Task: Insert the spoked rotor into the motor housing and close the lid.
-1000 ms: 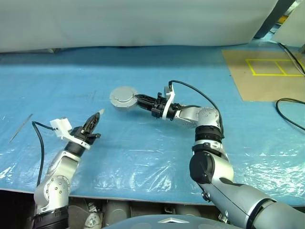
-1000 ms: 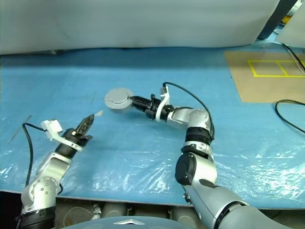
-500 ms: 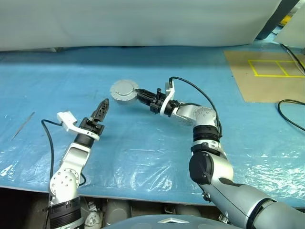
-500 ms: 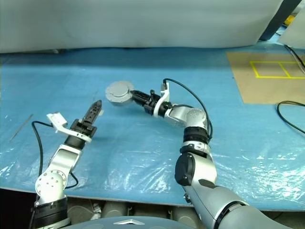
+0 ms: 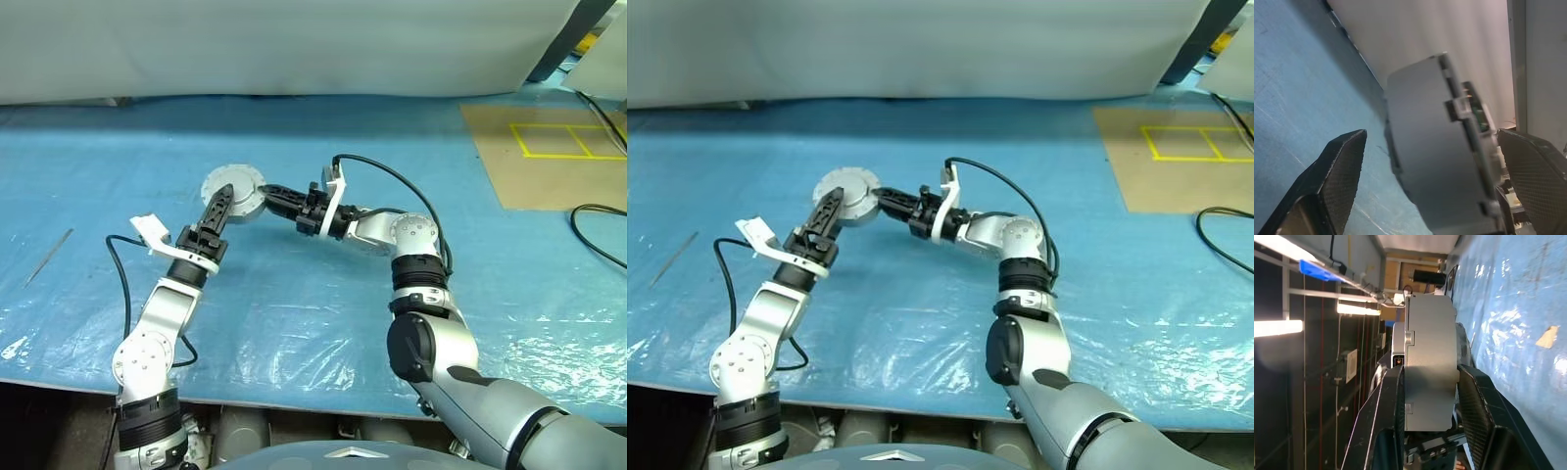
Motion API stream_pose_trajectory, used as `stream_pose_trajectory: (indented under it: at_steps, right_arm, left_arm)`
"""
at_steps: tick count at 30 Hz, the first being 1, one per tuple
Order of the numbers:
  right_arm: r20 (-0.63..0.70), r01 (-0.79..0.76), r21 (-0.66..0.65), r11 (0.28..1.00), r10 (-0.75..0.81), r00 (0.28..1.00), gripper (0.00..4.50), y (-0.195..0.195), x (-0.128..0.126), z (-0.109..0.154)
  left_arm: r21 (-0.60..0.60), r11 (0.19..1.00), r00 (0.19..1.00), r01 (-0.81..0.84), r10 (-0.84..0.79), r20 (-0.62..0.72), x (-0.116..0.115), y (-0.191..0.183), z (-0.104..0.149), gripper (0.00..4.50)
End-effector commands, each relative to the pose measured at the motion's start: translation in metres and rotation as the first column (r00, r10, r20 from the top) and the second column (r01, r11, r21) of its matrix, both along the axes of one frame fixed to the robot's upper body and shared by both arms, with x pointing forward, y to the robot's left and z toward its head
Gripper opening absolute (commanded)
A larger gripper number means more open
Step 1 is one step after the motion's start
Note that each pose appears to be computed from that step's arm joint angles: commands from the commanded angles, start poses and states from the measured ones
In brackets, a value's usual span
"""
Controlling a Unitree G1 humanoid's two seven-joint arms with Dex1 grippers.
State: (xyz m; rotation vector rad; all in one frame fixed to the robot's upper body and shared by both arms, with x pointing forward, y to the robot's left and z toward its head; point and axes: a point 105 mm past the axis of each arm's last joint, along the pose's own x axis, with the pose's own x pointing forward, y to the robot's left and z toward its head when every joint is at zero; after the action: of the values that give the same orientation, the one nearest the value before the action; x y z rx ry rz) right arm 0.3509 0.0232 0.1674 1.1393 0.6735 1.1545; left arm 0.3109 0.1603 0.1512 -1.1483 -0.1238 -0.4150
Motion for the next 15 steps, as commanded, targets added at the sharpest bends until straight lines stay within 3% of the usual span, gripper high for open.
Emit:
stream_pose_trajectory:
  at_steps: [1, 7, 15]
  right_arm:
    - [0.07, -0.061, 0.13, 0.99, 0.052, 0.996, 1.23, 0.0098, -0.0116, 0.0262]
    - [0.073, -0.057, 0.126, 0.99, 0.048, 0.996, 1.23, 0.0095, -0.0114, 0.0252]
    - [0.081, -0.061, 0.119, 0.991, 0.051, 0.995, 1.23, 0.0103, -0.0121, 0.0246]
  left_arm:
    - [-0.047, 0.999, 1.0, -0.014, 0.015, 0.024, 0.0024, 0.0023, 0.0094, 4.3]
    - [-0.033, 0.999, 1.0, -0.002, 0.003, 0.031, 0.0014, 0.0017, 0.0087, 2.73]
    - [-0.045, 0.999, 0.999, 0.01, -0.008, 0.046, 0.0004, 0.0004, 0.012, 2.66]
